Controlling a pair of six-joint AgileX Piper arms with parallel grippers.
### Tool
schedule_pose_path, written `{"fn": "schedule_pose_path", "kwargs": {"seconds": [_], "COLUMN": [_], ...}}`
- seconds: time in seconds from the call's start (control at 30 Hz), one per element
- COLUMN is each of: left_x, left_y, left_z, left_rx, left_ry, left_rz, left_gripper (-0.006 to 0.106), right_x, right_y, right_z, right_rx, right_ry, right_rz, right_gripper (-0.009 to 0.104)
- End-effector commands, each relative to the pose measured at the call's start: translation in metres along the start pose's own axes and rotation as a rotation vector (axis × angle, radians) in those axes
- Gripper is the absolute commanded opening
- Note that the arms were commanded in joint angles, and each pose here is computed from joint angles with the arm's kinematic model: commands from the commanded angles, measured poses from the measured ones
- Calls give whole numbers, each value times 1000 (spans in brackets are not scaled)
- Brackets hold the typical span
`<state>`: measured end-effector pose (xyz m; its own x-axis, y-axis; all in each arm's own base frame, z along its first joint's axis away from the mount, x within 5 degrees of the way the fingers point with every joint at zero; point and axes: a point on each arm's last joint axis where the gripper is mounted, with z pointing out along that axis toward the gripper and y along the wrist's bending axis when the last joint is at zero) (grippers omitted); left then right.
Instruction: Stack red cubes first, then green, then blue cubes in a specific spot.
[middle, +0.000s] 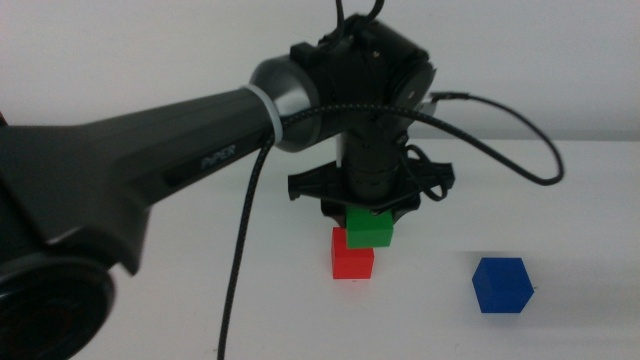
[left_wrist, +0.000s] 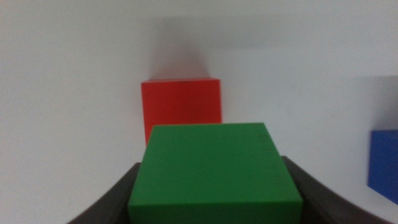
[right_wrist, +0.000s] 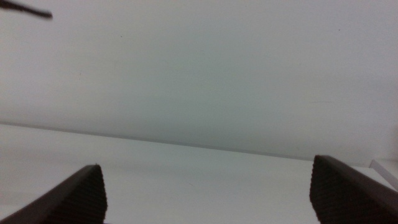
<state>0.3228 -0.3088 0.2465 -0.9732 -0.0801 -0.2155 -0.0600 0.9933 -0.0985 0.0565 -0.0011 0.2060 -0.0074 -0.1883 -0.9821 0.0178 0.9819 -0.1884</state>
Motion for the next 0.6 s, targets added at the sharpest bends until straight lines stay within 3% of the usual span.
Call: {"fn": "schedule_pose_path", "kwargs": {"seconds": [0.0,0.57], "left_x": [-3,-10], "left_y": [9,18], "left_z": [6,38], "left_rx": [-64,-91], "left_ry": [76,159], "left_rz": [-9,-93], "left_gripper": [-2,4], "right_x": [12,12], "right_y": [2,2], "right_z": [-1,-1], "right_rx": [6,6], "right_ry": [3,3], "right_rz": [-11,-11], "right_gripper": [87,87]}}
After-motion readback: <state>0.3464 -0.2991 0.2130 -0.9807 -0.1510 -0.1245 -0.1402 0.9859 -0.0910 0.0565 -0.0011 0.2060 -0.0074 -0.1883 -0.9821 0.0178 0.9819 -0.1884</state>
